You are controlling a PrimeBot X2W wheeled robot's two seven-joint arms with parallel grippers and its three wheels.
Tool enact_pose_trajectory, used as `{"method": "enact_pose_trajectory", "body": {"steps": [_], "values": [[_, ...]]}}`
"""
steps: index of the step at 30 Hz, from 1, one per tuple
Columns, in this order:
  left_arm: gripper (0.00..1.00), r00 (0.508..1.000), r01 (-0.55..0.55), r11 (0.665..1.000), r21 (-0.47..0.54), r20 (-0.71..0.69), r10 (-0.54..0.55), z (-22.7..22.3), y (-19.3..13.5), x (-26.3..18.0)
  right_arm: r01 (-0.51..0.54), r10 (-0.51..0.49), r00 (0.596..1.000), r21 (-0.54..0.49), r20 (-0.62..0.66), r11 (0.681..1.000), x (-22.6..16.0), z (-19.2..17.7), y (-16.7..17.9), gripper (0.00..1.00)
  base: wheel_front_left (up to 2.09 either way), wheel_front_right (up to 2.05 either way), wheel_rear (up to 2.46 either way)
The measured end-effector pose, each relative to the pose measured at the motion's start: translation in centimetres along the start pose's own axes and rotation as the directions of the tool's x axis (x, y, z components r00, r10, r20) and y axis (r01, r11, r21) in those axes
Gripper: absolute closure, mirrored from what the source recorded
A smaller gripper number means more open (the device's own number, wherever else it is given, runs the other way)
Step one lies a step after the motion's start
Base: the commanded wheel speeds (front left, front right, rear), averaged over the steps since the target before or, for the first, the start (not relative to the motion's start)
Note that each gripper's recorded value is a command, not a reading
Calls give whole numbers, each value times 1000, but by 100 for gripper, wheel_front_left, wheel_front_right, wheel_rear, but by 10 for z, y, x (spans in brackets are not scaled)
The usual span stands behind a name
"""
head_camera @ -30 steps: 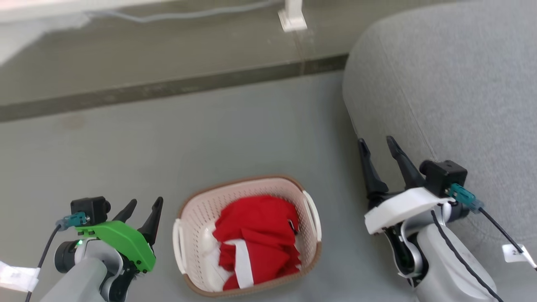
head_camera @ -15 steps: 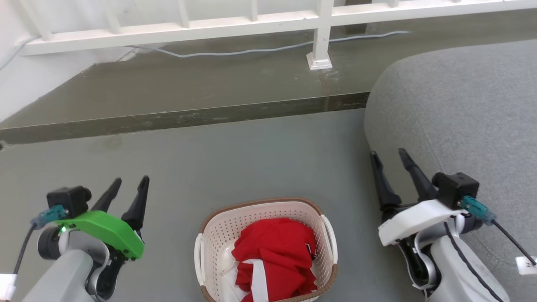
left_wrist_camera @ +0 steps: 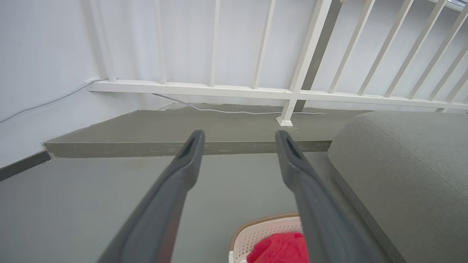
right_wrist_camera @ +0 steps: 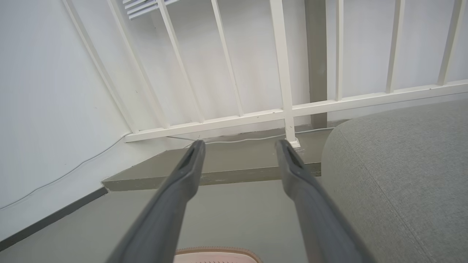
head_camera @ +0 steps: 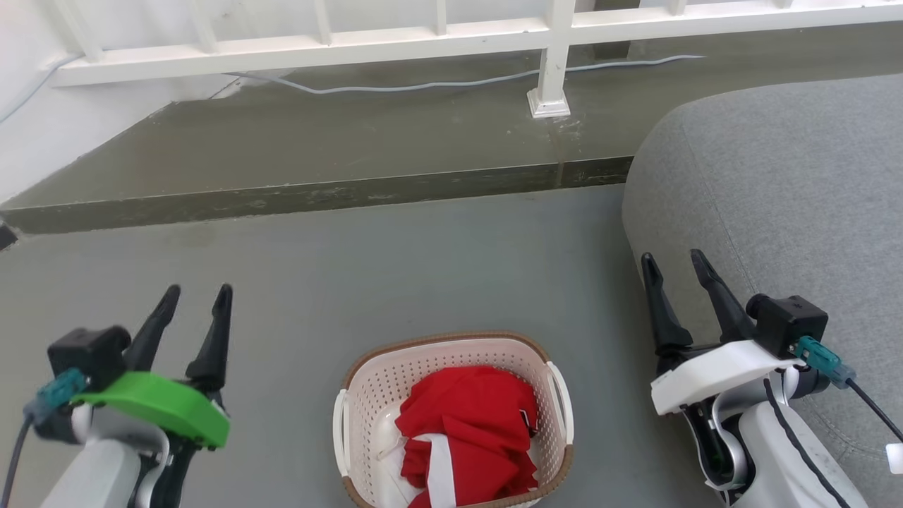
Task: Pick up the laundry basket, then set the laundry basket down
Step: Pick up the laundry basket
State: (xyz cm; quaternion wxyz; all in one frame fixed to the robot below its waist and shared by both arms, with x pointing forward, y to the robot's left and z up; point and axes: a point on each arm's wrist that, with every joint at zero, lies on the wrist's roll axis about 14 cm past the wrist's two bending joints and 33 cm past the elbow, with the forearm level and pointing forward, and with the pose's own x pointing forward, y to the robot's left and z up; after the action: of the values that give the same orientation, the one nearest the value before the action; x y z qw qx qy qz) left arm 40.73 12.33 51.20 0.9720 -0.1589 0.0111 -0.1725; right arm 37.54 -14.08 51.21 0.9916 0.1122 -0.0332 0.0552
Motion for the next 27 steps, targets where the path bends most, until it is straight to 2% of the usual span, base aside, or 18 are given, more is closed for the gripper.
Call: {"method": "enact_pose_trajectory", "body": {"steps": [9,27], "values": [[0,999,-23,999,41,34,22,4,1,-15,12,-12,1000,7,-1,1000,-3,-1,-4,0,0,0,0],[0,997,-54,998,27,55,53,-1,-2,-34,6,-6,1000,1,0,1000,-4,-2,-3,0,0,0,0]]}}
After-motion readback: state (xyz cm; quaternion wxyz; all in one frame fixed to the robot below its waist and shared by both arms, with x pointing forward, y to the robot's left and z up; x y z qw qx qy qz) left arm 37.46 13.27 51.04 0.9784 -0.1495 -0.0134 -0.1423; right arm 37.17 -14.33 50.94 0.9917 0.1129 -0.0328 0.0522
